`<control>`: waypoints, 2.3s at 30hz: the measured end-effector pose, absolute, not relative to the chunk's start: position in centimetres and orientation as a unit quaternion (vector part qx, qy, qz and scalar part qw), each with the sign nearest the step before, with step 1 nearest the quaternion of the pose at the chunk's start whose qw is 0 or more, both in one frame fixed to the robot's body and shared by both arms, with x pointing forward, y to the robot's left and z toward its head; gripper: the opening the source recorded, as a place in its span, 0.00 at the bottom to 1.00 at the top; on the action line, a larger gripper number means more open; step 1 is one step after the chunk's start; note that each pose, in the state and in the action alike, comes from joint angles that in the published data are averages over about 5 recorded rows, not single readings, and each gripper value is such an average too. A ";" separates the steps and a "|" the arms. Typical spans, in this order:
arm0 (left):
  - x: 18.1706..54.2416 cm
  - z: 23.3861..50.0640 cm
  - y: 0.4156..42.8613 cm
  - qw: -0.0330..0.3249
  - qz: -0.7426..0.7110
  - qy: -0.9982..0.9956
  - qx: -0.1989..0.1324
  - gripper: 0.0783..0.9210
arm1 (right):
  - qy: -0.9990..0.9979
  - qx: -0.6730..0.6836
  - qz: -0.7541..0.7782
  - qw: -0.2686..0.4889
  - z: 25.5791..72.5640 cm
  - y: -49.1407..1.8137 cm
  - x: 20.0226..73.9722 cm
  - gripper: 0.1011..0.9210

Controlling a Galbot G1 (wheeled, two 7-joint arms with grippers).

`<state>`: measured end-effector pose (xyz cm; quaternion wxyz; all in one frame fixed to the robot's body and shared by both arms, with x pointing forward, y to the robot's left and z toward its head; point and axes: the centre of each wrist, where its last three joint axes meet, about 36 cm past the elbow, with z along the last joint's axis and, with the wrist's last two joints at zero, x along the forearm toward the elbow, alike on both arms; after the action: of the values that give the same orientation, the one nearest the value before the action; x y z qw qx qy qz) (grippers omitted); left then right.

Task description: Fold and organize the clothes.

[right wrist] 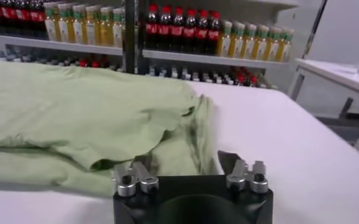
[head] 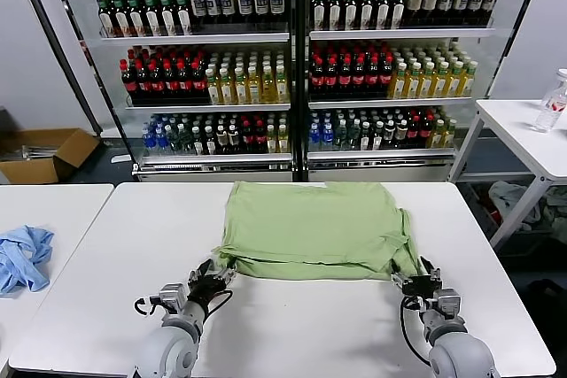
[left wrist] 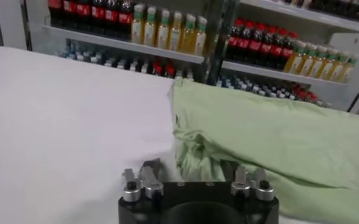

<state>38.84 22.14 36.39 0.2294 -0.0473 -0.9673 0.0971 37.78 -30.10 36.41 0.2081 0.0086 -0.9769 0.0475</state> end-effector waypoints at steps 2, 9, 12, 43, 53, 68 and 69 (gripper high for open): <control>38.9 36.3 22.1 0.231 0.099 -0.967 -0.048 0.46 | -0.977 0.010 0.046 0.209 36.4 -30.1 37.8 0.39; 38.7 36.2 22.0 0.234 0.111 -0.964 -0.051 0.23 | -0.976 0.012 0.045 0.213 36.6 -30.3 37.1 0.14; 38.4 36.3 22.1 0.235 0.115 -0.964 -0.052 0.13 | -0.976 0.012 0.045 0.215 36.8 -30.3 36.5 0.06; 23.7 41.3 22.3 0.250 0.095 -0.963 -0.041 0.01 | -0.966 0.003 0.088 0.242 41.6 -29.3 22.7 0.10; 22.5 43.3 23.7 0.238 0.059 -0.969 -0.035 0.23 | -0.973 -0.006 0.106 0.205 43.7 -29.8 23.7 0.46; 29.5 42.6 26.1 0.202 0.035 -0.978 -0.041 0.75 | -0.982 0.015 0.077 0.173 42.9 -29.4 34.2 0.88; 30.4 42.3 26.2 0.202 0.034 -0.978 -0.041 0.78 | -0.982 0.017 0.073 0.174 42.7 -29.2 35.3 0.88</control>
<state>30.41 26.21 42.31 0.2018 -0.0412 -0.9780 0.0340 35.29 -29.16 42.68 0.1738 0.0173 -0.9819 0.0732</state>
